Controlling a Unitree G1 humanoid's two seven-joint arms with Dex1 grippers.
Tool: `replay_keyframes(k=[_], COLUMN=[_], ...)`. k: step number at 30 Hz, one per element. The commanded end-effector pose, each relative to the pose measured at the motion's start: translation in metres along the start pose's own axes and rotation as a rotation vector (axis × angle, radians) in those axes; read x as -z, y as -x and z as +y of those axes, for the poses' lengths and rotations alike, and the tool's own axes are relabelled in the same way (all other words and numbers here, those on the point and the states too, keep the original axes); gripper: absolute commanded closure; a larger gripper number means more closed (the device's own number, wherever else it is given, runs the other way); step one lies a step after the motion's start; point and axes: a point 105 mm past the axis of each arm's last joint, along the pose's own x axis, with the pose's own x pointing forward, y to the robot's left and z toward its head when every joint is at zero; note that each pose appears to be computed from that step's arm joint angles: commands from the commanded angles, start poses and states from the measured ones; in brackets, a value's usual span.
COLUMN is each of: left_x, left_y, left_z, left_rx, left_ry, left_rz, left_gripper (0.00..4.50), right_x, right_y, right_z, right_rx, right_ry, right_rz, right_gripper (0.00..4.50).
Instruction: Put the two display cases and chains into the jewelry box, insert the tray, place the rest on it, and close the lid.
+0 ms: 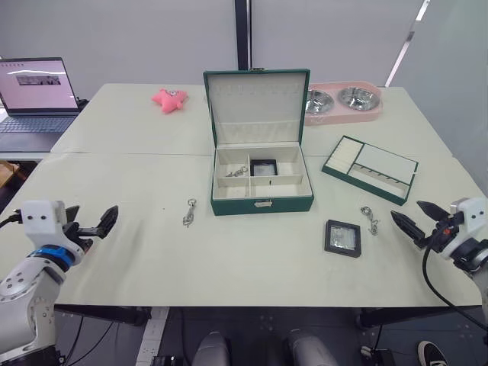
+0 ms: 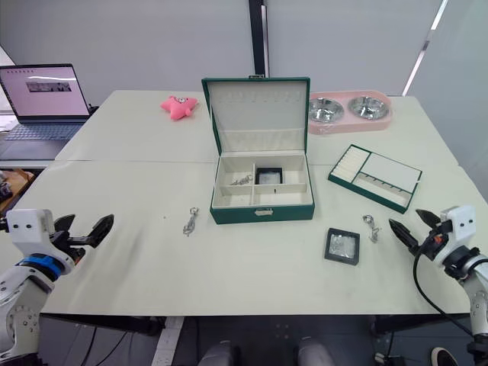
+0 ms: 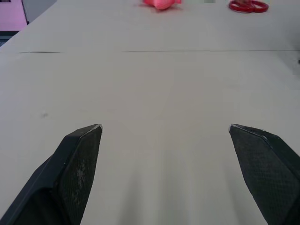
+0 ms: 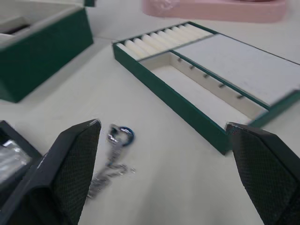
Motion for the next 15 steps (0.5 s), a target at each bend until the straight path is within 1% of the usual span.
replay_keyframes(k=[1, 5, 8, 10, 12, 15], left_x=[-0.016, -0.013, -0.010, -0.004, 0.003, 0.009], left_y=[-0.004, -0.012, -0.018, -0.020, -0.021, -0.021], left_z=[-0.018, -0.044, -0.065, -0.076, -0.086, -0.095], left_rx=[0.038, 0.091, 0.120, 0.126, 0.137, 0.137], left_ry=[-0.012, 0.011, 0.028, 0.038, 0.038, 0.058], left_rz=[-0.044, -0.046, -0.049, -0.045, -0.035, -0.030], left_gripper=[0.01, 0.01, 0.01, 0.01, 0.01, 0.01], right_x=[-0.034, -0.051, -0.055, -0.054, -0.052, -0.050], right_y=[-0.015, -0.032, -0.042, -0.049, -0.053, -0.057], right_z=[0.043, 0.098, 0.129, 0.145, 0.155, 0.163], right_rx=[-0.207, -0.445, -0.568, -0.627, -0.662, -0.688], right_ry=[0.040, 0.078, 0.105, 0.126, 0.131, 0.150], right_rz=[-0.048, -0.052, -0.054, -0.056, -0.060, -0.061], right_gripper=[0.00, 0.00, 0.00, 0.00, 0.00, 0.00])
